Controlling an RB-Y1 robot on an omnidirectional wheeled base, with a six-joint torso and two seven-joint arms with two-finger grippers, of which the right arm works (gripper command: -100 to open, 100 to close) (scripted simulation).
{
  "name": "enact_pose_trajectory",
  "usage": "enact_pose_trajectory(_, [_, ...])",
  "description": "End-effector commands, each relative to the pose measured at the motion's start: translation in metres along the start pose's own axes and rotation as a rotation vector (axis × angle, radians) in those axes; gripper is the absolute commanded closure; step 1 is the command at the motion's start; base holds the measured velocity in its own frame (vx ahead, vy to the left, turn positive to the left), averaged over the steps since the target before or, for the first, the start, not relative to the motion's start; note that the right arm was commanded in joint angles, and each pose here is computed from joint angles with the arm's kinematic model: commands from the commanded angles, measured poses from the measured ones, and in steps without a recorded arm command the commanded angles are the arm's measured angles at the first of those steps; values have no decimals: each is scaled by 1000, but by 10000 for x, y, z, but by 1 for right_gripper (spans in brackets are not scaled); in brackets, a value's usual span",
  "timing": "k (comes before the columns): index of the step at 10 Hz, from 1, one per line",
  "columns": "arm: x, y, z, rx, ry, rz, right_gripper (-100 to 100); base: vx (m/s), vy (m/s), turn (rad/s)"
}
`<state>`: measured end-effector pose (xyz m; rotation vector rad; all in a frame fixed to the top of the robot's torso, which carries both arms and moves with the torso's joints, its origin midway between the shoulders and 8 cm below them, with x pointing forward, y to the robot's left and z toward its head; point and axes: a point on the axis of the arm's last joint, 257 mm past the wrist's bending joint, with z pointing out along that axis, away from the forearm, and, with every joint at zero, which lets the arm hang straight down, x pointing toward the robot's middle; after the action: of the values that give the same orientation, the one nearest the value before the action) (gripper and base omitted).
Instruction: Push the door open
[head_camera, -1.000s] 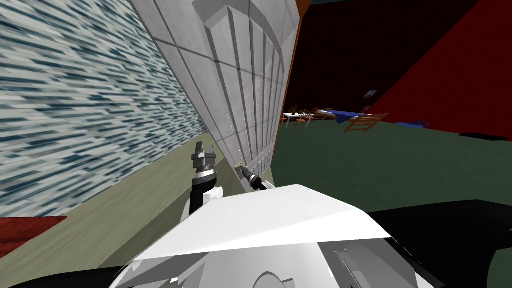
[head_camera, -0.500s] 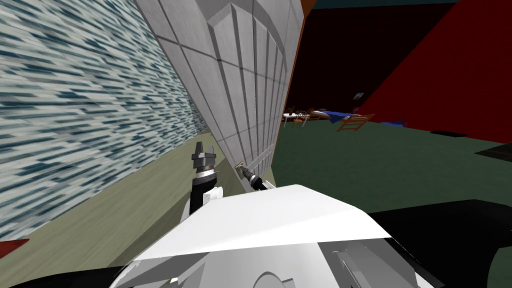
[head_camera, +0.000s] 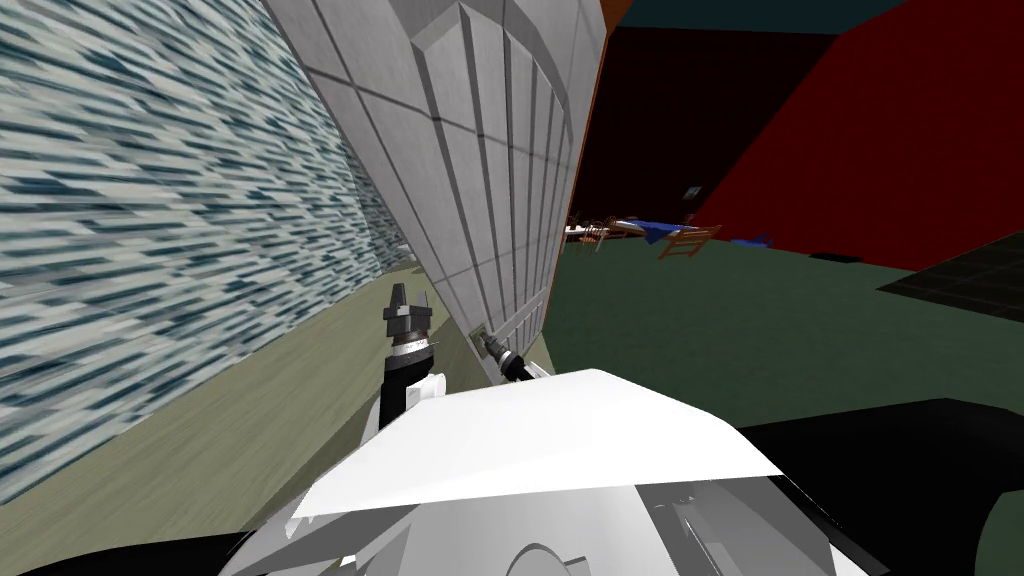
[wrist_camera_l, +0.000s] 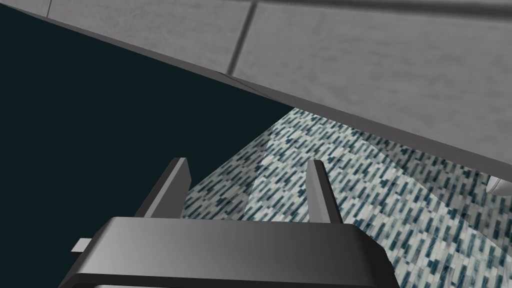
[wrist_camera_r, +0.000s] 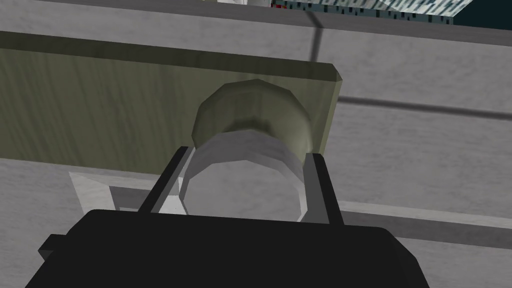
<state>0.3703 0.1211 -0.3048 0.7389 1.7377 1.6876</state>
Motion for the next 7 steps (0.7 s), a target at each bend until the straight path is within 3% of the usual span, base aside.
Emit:
enact_pose_trajectory(1, [-27, -27, -25, 9, -17, 14, 100, 66, 184, -218])
enact_pose_trajectory(4, [11, 34, 5, -3, -20, 25, 100, 36, 143, -129])
enact_pose_trajectory(5, [-175, -58, -60, 14, -40, 5, 100, 55, 131, -56])
enact_pose_trajectory(7, [-315, -110, -96, 24, -59, -6, 100, 84, 197, -107])
